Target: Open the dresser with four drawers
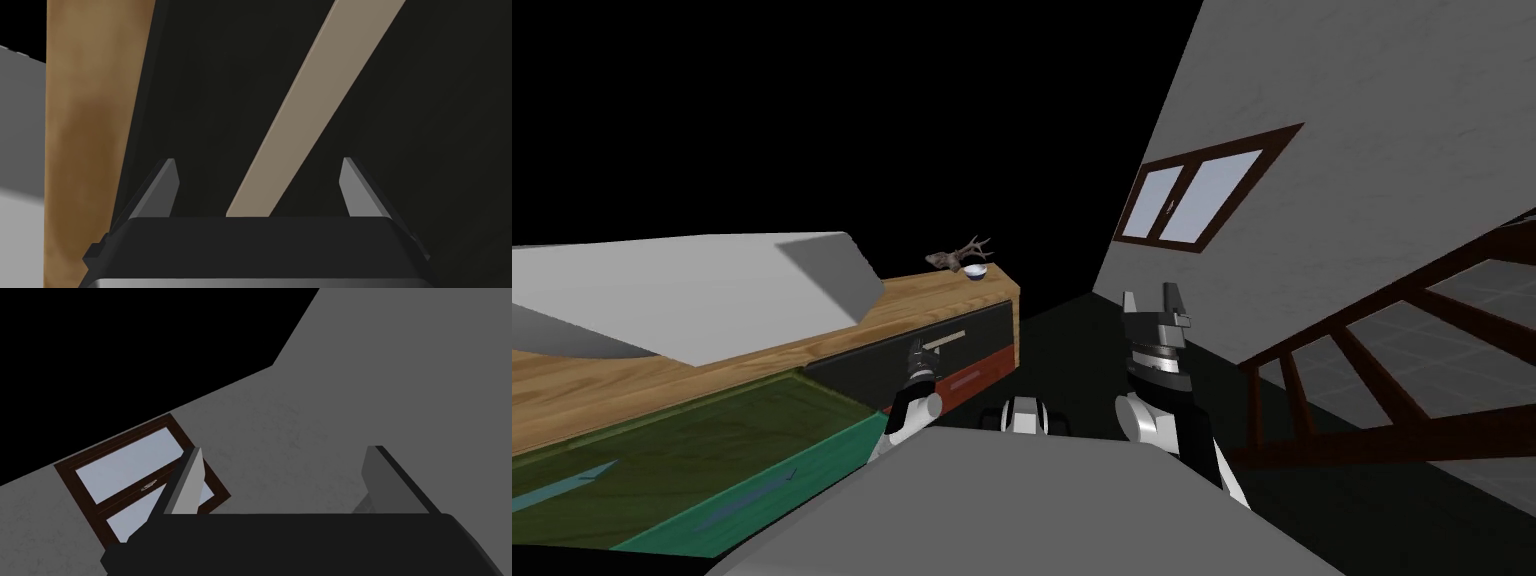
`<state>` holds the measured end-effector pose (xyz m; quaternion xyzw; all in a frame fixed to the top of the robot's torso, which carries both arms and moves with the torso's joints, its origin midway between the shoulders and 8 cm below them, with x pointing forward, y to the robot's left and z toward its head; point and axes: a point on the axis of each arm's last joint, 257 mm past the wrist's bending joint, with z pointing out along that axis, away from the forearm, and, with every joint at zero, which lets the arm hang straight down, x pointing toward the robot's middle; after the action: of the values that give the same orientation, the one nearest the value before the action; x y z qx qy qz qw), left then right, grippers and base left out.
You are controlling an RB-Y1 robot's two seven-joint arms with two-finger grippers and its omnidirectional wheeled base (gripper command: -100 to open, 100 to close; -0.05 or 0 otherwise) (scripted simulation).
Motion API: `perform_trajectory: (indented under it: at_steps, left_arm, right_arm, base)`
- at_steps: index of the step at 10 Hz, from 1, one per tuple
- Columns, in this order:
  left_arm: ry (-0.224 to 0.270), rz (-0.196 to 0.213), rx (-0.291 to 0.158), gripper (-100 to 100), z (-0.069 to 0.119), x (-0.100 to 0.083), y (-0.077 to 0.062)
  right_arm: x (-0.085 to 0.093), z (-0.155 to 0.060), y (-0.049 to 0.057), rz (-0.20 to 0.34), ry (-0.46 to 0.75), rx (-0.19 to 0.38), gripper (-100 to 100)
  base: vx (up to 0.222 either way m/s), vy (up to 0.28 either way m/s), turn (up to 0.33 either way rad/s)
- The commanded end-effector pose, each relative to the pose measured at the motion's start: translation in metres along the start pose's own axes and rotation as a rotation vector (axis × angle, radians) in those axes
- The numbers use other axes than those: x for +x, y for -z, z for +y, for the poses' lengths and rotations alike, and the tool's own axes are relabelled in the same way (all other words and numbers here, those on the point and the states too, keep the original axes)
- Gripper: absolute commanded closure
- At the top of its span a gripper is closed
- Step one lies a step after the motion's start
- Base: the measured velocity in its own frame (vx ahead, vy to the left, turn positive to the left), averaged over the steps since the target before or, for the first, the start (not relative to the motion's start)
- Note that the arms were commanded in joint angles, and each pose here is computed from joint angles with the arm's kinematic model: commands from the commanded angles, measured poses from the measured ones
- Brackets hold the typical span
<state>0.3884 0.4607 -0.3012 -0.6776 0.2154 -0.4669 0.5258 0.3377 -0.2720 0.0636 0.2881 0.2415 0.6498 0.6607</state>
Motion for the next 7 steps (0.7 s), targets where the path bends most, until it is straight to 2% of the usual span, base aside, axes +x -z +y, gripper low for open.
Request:
perform_trajectory:
  at_steps: [1, 7]
  left_arm:
    - [-0.001, 0.03, -0.014, 100, 0.008, 0.011, 0.007]
    - [0.003, 0.104, -0.048, 100, 0.026, 0.042, 0.027]
  right_arm:
    - [0.0, 0.0, 0.0, 0.0, 0.0, 0.0, 0]
    - [0.0, 0.0, 0.0, 0.0, 0.0, 0.0, 0]
  base:
    - [0.036, 0.0, 0.195]
    - [0.032, 0.001, 0.135]
